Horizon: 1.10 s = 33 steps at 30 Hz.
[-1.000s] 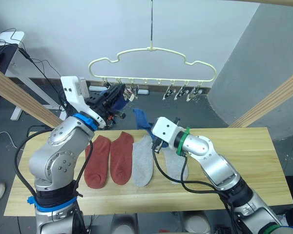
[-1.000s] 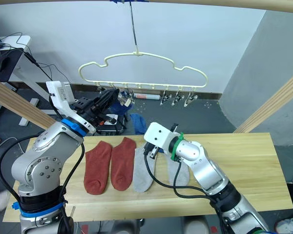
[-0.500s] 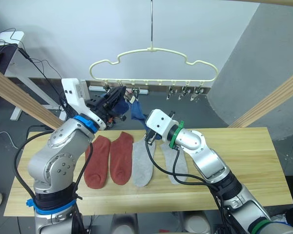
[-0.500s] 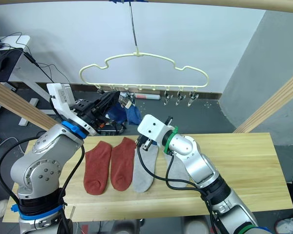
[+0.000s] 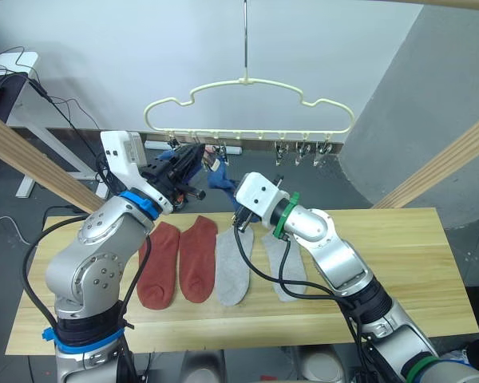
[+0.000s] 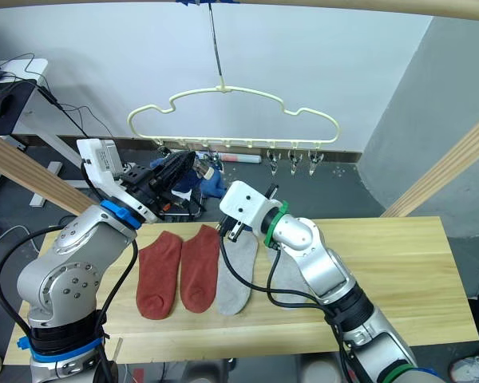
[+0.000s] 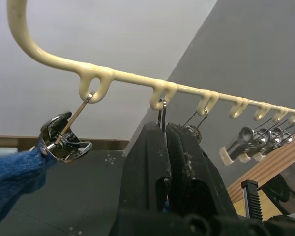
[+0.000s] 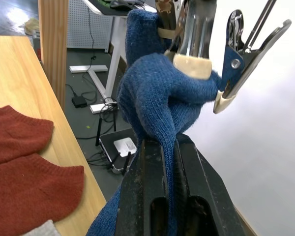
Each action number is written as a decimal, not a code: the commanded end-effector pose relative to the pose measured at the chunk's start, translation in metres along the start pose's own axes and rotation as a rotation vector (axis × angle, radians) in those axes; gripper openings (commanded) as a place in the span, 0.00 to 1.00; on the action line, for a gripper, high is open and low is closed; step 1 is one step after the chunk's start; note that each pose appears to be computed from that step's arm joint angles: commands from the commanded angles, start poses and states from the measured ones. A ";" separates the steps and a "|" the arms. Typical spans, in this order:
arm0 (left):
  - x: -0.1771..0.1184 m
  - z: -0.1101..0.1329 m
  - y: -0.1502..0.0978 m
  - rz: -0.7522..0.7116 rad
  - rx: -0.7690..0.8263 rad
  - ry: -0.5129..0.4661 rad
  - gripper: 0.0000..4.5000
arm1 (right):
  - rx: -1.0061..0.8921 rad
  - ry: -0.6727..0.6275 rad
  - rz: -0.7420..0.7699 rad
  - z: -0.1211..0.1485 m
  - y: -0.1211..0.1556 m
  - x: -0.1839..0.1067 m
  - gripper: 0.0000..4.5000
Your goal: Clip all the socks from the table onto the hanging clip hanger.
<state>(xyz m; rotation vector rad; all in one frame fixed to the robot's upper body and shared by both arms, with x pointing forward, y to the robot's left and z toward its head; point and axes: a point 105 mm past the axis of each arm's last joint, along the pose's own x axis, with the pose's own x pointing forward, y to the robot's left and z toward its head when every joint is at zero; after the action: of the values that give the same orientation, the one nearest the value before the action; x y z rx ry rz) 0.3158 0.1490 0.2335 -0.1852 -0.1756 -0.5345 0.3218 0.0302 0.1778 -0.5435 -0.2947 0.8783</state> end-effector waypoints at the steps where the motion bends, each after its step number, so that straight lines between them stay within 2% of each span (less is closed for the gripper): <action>1: -0.004 0.012 -0.007 -0.017 0.032 -0.048 0.00 | -0.006 -0.070 -0.003 0.018 -0.001 0.001 0.00; 24: -0.008 0.011 0.000 0.009 0.033 -0.040 0.00 | 0.035 -0.083 0.005 0.020 0.005 0.003 0.00; 25: -0.008 0.011 0.000 0.009 0.036 -0.041 0.13 | 0.036 -0.083 0.006 0.020 0.005 0.004 0.00; 33: -0.008 0.009 -0.003 -0.016 0.024 -0.024 0.66 | 0.035 -0.083 0.011 0.019 0.005 0.004 0.00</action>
<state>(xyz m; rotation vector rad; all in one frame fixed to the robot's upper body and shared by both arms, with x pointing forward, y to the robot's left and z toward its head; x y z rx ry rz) 0.3142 0.1534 0.2298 -0.1929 -0.1599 -0.5275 0.3165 0.0384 0.1774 -0.4928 -0.2932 0.9041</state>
